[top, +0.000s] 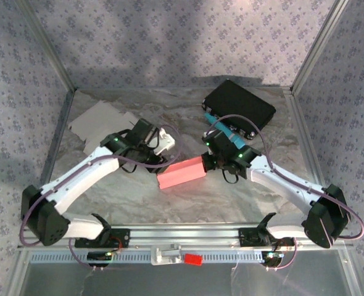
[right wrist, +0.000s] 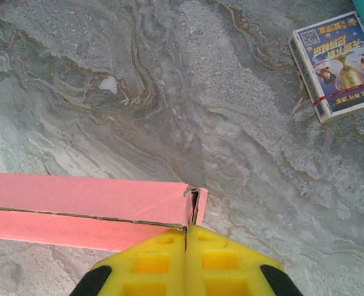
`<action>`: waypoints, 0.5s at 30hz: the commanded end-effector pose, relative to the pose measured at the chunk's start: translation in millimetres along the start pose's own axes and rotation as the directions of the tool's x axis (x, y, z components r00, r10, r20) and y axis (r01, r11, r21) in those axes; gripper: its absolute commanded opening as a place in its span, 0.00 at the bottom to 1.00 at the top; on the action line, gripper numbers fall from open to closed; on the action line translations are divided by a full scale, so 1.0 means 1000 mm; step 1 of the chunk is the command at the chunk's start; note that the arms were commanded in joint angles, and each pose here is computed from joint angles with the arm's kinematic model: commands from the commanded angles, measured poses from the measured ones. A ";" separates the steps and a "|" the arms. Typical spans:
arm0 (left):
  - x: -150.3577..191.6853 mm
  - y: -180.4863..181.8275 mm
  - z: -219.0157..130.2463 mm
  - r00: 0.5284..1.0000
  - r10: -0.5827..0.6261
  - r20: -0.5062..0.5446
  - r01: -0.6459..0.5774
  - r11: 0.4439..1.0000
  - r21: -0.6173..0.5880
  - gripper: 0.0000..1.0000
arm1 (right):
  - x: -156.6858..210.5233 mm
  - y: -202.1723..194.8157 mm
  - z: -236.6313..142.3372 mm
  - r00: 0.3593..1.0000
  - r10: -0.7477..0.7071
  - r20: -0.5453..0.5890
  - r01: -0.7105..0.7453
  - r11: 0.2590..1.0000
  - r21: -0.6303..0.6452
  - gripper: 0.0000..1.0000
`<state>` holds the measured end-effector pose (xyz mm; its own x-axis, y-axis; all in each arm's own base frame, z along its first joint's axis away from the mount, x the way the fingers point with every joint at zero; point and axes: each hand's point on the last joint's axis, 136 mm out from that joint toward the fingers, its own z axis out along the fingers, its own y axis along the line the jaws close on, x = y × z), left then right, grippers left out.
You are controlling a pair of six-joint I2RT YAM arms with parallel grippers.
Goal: Fold the paper box
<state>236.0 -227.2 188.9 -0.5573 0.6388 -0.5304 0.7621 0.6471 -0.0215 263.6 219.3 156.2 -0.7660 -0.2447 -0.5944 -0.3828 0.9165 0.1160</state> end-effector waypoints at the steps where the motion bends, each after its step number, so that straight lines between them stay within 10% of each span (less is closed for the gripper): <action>1: 0.012 0.008 -0.024 0.984 -0.179 0.008 0.179 0.981 -0.072 0.49 | 0.007 -0.003 -0.002 1.000 0.011 -0.022 -0.010 1.000 0.025 0.00; 15: 0.060 -0.001 -0.028 0.960 -0.221 -0.172 0.211 0.975 -0.073 0.42 | 0.007 -0.002 0.002 0.999 0.014 -0.037 -0.013 1.000 0.024 0.00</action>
<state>193.6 -176.2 181.4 -0.7589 0.5283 -0.3807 0.5936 0.8016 -0.0711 263.3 219.9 156.2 -0.7693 -0.2357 -0.5939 -0.3745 0.9194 0.1203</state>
